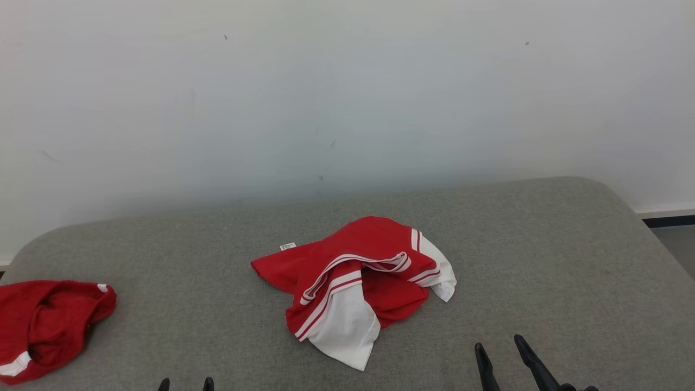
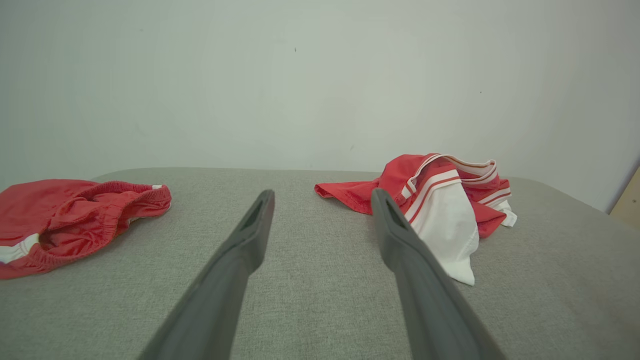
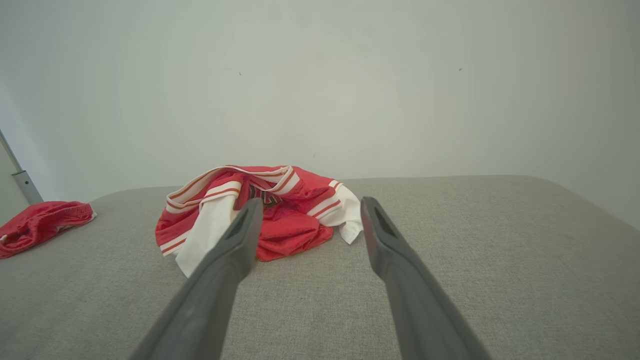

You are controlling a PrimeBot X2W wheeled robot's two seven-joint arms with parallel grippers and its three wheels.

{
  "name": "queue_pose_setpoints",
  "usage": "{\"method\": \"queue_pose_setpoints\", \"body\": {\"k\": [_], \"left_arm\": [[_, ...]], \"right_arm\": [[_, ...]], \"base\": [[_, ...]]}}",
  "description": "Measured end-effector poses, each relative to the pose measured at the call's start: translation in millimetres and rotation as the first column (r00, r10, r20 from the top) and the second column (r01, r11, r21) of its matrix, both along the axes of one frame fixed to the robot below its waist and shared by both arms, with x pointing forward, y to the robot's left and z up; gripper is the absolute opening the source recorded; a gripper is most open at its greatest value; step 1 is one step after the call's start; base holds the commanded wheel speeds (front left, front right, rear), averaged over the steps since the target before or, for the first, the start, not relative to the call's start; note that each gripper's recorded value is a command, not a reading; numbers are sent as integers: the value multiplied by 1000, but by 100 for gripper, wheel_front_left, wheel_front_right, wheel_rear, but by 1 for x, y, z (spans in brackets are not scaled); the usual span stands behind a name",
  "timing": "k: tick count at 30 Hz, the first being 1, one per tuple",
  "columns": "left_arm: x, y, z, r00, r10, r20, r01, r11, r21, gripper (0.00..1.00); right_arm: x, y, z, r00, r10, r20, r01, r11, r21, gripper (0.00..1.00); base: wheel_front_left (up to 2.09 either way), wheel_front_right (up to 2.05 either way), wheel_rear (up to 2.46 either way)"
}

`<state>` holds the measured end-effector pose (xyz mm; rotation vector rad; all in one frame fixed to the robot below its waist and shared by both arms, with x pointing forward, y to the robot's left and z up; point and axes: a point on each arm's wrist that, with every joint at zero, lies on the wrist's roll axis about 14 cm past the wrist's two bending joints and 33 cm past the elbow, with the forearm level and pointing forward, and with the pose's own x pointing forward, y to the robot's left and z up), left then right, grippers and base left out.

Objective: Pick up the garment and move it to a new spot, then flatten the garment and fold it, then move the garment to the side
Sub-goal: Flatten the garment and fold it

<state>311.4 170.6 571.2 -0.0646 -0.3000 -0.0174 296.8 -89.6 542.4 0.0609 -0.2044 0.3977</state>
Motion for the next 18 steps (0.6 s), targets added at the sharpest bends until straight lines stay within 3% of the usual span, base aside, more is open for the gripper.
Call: {"method": "queue_pose_setpoints", "body": {"k": [18], "left_arm": [[3,-4,-3,1000,-6,-13,6,1000,0,100]], "right_arm": [[2,2,2,1000,6,4,-6,1000,-2,100]], "base": [[0,0,0]]}}
